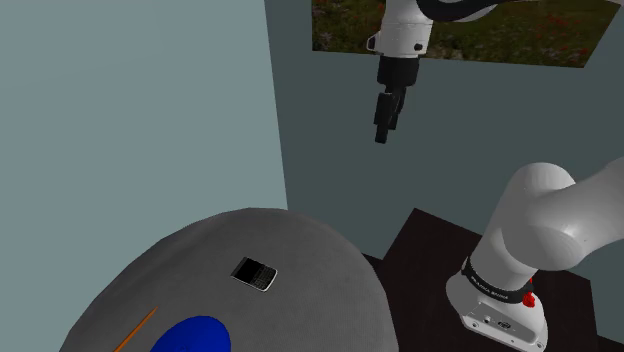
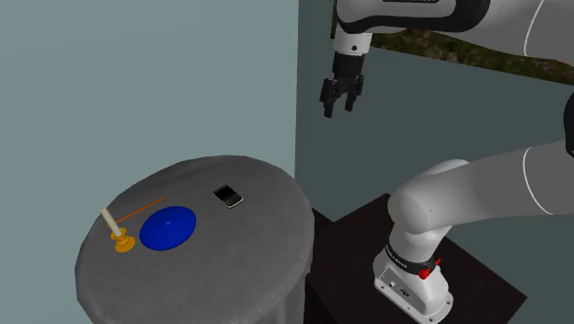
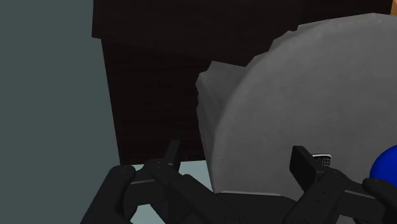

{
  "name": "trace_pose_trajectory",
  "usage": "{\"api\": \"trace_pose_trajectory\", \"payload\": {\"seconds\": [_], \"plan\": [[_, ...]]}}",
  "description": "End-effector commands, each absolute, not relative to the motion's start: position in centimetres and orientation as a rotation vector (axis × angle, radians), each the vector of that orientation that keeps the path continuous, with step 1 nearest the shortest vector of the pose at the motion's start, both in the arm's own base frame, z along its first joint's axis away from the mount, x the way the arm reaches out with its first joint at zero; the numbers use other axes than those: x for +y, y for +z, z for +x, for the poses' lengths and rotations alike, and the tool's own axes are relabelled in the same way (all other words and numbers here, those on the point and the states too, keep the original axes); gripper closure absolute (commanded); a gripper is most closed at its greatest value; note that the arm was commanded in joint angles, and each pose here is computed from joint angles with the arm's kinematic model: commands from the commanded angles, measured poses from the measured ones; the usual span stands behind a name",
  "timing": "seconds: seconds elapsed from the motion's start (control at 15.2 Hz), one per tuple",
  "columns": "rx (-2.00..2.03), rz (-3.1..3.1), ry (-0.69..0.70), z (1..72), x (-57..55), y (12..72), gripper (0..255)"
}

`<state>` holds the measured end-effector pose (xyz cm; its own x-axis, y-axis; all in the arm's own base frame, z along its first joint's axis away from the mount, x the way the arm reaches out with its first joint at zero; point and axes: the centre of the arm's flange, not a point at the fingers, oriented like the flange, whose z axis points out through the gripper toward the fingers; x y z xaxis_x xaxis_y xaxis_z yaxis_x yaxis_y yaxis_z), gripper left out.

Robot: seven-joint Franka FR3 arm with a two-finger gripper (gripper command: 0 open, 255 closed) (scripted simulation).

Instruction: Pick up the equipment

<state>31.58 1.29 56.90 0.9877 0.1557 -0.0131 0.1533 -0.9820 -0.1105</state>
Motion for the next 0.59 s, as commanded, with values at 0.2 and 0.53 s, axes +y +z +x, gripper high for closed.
{"api": "trace_pose_trajectory", "payload": {"seconds": [0.2,0.53], "plan": [[-0.265,-3.026,0.035,33.4,4.1,54.7,0],[-0.315,-3.029,0.039,36.2,8.9,51.0,0]]}}
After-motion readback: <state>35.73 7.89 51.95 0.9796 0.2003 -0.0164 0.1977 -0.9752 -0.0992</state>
